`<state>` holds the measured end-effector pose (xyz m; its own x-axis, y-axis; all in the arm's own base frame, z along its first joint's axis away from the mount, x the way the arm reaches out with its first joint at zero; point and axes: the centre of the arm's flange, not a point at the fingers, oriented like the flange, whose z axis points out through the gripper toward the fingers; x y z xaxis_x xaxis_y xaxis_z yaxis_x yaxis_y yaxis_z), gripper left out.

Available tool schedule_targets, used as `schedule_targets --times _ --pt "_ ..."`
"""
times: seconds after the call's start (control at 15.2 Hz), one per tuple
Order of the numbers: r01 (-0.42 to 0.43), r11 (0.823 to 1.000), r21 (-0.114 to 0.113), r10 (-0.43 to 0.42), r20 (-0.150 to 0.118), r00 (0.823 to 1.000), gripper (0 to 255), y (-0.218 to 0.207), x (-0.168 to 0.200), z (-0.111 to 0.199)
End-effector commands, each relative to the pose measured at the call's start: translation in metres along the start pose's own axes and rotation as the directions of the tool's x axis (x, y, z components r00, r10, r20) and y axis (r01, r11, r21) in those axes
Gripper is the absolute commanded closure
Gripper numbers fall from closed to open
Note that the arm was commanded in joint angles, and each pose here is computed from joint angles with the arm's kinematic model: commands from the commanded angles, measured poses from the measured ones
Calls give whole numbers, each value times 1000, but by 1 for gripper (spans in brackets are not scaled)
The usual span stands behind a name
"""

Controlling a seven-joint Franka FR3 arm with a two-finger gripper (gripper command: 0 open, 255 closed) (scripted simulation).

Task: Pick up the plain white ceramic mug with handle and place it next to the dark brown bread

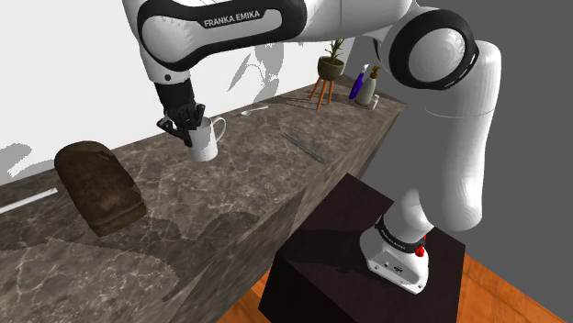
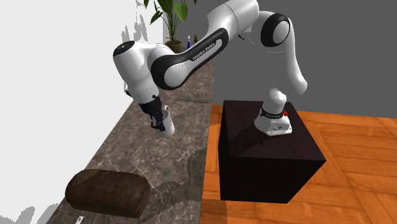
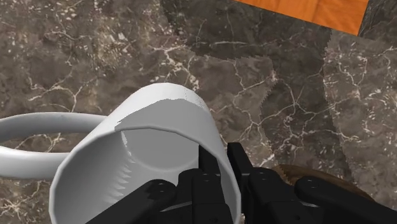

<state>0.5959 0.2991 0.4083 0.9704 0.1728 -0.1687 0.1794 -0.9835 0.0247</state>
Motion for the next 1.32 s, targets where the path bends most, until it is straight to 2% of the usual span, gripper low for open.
schedule_targets --times 0.0,1.25 --pt "0 1000 0 0 0 1000 255 -1 2 11" --pt "0 1000 0 0 0 1000 255 -4 18 110"
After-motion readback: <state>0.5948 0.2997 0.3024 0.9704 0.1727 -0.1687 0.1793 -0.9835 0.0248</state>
